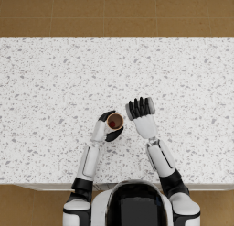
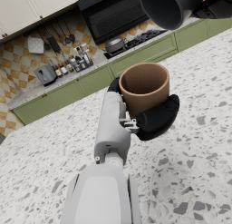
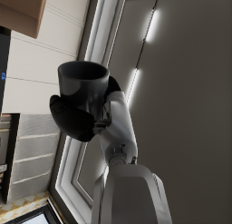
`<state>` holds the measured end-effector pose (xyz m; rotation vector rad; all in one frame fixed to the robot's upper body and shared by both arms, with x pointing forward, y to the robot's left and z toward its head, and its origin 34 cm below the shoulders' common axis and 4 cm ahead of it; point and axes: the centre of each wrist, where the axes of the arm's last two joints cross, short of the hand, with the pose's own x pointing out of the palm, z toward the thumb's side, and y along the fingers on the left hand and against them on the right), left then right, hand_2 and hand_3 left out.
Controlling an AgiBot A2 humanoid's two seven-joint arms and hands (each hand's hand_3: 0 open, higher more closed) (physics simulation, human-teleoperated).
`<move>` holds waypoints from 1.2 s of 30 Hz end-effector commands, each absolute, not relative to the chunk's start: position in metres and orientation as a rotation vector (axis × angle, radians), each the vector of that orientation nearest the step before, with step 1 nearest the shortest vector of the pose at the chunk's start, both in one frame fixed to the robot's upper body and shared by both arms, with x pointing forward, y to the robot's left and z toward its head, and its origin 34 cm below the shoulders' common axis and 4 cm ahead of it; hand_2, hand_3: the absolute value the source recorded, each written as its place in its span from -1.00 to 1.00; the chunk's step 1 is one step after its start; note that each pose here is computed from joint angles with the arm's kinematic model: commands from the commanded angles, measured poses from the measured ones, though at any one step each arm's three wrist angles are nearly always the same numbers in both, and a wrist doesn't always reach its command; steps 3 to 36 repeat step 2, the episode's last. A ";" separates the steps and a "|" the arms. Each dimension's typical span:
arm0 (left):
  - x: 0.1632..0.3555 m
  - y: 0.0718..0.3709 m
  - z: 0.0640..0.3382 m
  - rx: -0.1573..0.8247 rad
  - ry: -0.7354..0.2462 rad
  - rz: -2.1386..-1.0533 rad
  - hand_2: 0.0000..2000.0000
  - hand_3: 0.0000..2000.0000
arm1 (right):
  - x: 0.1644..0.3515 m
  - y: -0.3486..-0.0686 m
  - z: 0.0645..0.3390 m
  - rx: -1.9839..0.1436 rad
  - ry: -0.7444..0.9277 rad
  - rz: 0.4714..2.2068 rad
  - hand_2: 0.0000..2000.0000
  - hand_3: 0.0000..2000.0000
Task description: Pick up two cups and pour the berry on the right into the cup on the left
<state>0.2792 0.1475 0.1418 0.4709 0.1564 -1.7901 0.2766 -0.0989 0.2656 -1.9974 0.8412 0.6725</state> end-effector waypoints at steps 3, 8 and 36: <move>0.279 0.148 0.142 0.471 0.156 -1.790 1.00 0.28 | 0.277 -0.099 0.266 -1.998 0.840 0.672 1.00 0.28; 0.279 0.148 0.142 0.471 0.156 -1.790 1.00 0.28 | 0.277 -0.099 0.266 -1.998 0.840 0.672 1.00 0.28; 0.279 0.148 0.142 0.471 0.156 -1.790 1.00 0.28 | 0.277 -0.099 0.266 -1.998 0.840 0.672 1.00 0.28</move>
